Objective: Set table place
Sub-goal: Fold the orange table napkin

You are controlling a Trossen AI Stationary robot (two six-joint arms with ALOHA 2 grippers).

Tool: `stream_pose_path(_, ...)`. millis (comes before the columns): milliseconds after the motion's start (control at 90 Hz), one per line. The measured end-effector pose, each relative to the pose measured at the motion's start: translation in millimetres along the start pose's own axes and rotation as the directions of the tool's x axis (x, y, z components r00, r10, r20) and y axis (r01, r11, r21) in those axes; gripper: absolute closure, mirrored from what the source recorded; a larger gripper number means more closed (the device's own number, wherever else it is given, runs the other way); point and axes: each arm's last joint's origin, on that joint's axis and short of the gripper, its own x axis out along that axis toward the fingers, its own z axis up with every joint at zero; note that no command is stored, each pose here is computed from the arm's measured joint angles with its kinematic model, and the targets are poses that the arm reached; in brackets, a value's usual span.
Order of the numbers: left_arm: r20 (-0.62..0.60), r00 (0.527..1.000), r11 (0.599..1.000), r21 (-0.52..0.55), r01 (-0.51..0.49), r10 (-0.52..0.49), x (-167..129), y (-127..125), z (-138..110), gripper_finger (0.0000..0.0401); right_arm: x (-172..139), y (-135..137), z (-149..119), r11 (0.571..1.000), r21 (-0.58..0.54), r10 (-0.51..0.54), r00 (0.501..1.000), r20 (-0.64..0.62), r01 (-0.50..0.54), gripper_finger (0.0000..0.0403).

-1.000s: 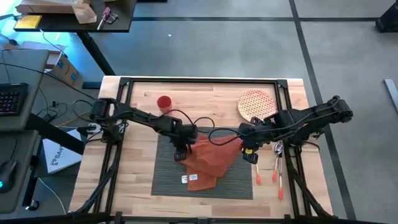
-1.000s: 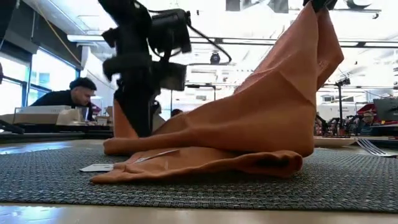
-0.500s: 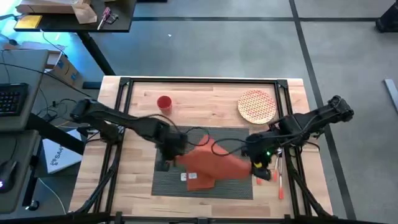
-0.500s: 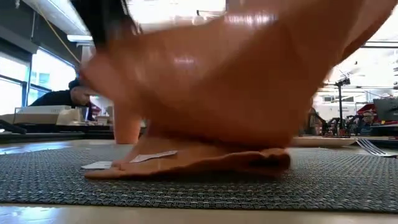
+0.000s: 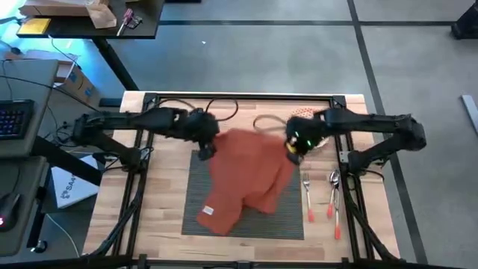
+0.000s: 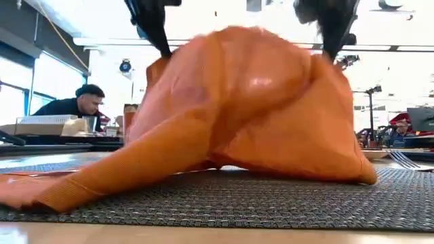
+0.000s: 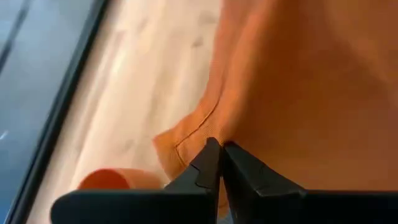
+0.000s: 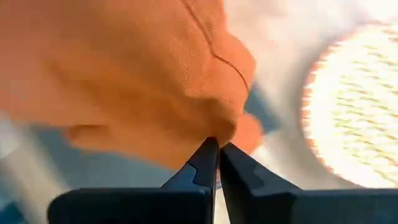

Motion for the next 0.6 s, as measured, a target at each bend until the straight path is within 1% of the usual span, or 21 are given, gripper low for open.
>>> stream_pose_path(67,-0.065,0.988,0.990,-0.024,-0.139,0.137,25,5,-3,0.0401,19,-21,3,0.993,0.072,-0.089,0.996,0.002,0.089,0.0403)
stream_pose_path(133,-0.114,0.956,0.961,-0.028,-0.276,0.272,43,10,-4,0.0401,34,-38,5,0.975,0.151,-0.167,0.986,0.009,0.163,0.0403)
stream_pose_path(167,-0.124,0.940,0.945,-0.027,-0.325,0.319,49,12,-3,0.0401,39,-46,5,0.962,0.192,-0.198,0.980,0.011,0.192,0.0403)
stream_pose_path(211,-0.133,0.925,0.931,-0.029,-0.363,0.356,58,15,-2,0.0401,43,-54,5,0.946,0.233,-0.231,0.973,0.003,0.224,0.0402)
stream_pose_path(267,-0.160,0.918,0.928,-0.024,-0.372,0.364,68,16,-1,0.0401,46,-62,7,0.934,0.271,-0.245,0.969,0.013,0.232,0.0400)
stream_pose_path(344,-0.198,0.922,0.940,-0.013,-0.342,0.333,79,17,0,0.0400,48,-69,11,0.926,0.300,-0.247,0.968,0.031,0.227,0.0389)
stream_pose_path(422,-0.205,0.935,0.955,-0.004,-0.297,0.290,81,18,3,0.0394,47,-74,15,0.918,0.329,-0.251,0.967,0.051,0.221,0.0365)
stream_pose_path(489,-0.201,0.940,0.959,-0.002,-0.283,0.277,80,19,7,0.0381,44,-75,18,0.914,0.340,-0.259,0.963,0.067,0.222,0.0338)
stream_pose_path(556,-0.195,0.940,0.959,-0.003,-0.284,0.278,76,20,10,0.0362,39,-73,20,0.924,0.324,-0.249,0.963,0.103,0.205,0.0307)
stream_pose_path(600,-0.183,0.940,0.956,-0.008,-0.293,0.286,69,23,13,0.0347,35,-69,21,0.943,0.289,-0.209,0.970,0.128,0.165,0.0288)
